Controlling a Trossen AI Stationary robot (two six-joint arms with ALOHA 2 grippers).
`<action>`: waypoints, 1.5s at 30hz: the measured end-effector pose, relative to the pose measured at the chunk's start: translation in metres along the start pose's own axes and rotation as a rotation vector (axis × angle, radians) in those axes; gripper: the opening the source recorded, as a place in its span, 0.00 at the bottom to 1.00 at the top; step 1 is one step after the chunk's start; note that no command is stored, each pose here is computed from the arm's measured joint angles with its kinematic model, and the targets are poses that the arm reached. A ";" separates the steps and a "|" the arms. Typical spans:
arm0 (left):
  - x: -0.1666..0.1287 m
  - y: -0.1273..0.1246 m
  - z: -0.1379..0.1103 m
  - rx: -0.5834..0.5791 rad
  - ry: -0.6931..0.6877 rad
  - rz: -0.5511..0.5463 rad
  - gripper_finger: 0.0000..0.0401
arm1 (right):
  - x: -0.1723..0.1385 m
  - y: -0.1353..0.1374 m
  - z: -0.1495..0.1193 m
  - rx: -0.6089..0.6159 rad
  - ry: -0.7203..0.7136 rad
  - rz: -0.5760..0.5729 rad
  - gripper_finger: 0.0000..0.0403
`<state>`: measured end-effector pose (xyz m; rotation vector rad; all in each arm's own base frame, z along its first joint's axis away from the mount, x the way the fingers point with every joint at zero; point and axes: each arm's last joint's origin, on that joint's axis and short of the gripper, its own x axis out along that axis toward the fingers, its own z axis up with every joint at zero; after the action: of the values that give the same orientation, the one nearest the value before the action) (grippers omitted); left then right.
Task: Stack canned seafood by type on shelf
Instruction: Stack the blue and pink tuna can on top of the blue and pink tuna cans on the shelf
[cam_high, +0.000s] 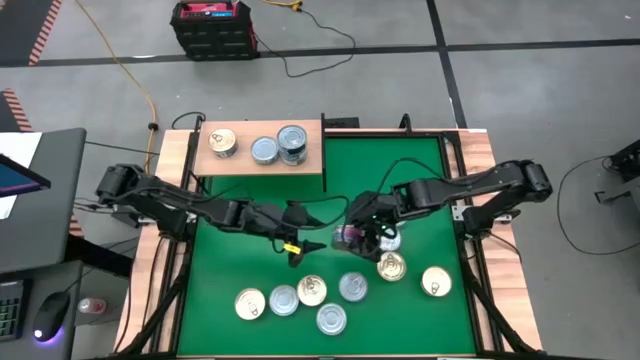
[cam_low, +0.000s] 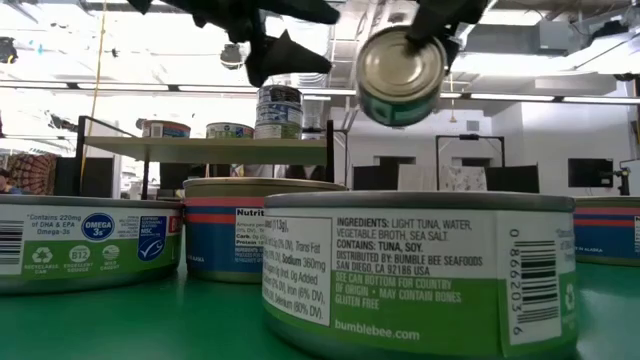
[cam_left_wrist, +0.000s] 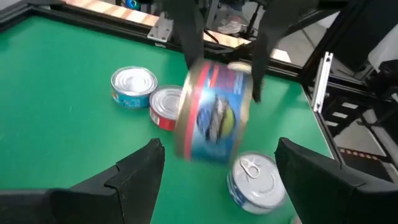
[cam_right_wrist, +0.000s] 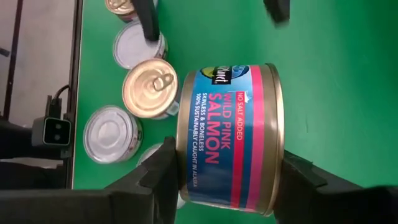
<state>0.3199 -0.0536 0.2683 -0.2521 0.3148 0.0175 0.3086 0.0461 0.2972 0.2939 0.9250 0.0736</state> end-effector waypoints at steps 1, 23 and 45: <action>0.002 -0.001 0.001 0.008 -0.002 0.001 0.74 | 0.001 0.002 0.002 -0.010 -0.001 0.002 0.53; 0.006 -0.001 0.001 0.142 0.031 0.044 0.52 | -0.012 0.017 0.031 -0.072 -0.127 -0.028 0.55; -0.113 0.017 0.037 0.110 0.039 0.338 0.48 | -0.094 0.002 0.031 0.050 -0.418 -0.245 0.68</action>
<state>0.2224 -0.0258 0.3335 -0.0881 0.3932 0.3284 0.2770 0.0237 0.3886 0.2280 0.5417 -0.2300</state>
